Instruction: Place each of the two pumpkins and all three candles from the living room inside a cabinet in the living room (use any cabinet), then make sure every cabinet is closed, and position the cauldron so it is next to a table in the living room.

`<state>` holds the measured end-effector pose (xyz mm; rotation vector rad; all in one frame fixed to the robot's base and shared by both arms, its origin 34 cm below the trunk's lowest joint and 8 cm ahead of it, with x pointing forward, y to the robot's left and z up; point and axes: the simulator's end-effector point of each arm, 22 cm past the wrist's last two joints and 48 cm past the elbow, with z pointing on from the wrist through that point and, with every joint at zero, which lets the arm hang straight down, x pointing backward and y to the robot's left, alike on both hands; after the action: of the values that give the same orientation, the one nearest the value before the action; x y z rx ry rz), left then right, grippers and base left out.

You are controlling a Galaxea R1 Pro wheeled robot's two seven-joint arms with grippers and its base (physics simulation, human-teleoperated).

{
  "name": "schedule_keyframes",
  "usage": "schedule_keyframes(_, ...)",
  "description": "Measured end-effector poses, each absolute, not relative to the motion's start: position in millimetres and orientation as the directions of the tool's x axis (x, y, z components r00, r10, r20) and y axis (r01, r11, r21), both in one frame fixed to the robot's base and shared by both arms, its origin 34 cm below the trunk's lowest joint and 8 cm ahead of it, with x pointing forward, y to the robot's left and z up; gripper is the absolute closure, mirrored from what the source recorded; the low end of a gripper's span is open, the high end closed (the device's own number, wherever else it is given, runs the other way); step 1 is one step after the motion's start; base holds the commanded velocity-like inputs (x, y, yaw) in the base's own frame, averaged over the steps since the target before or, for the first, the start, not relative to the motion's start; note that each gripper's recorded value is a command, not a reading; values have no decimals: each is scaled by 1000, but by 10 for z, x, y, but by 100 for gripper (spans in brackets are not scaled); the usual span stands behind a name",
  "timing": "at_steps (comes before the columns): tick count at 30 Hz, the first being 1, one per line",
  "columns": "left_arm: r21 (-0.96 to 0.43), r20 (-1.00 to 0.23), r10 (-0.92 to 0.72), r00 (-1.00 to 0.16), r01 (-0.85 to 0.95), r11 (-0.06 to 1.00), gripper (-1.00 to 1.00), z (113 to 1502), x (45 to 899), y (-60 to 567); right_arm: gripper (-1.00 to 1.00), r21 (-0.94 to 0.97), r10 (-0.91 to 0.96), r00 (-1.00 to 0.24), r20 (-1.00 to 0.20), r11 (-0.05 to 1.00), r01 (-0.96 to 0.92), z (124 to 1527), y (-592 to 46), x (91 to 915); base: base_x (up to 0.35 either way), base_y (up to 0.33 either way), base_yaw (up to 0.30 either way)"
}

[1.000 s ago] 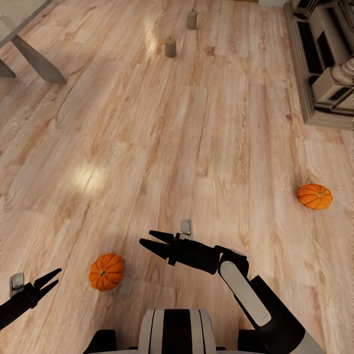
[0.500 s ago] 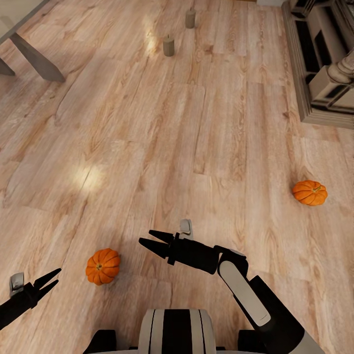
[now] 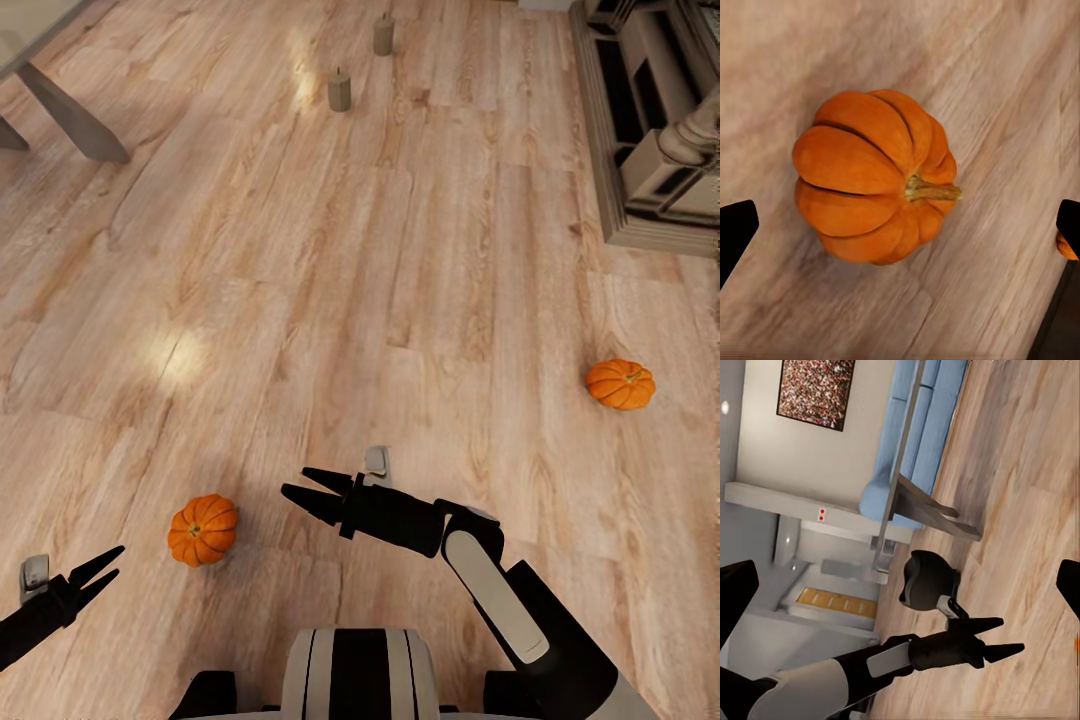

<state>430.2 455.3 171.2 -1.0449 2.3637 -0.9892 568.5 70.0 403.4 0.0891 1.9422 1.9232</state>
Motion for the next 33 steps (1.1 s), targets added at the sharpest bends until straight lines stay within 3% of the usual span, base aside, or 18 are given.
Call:
schedule_keyframes(24, -727, -48, -755, -654, -496, 476, -100, 1692, 4284, 4555, -100, 972, 322, -917, -233, 76, -221, 3929, 693, 5689, -1, -48, 151)
schedule_keyframes(33, -720, -41, -753, -656, -504, 478, -100, 1656, 4251, 4558, -100, 974, 319, -921, -225, 80, -210, 3872, 701, 5672, 0, 0, 21)
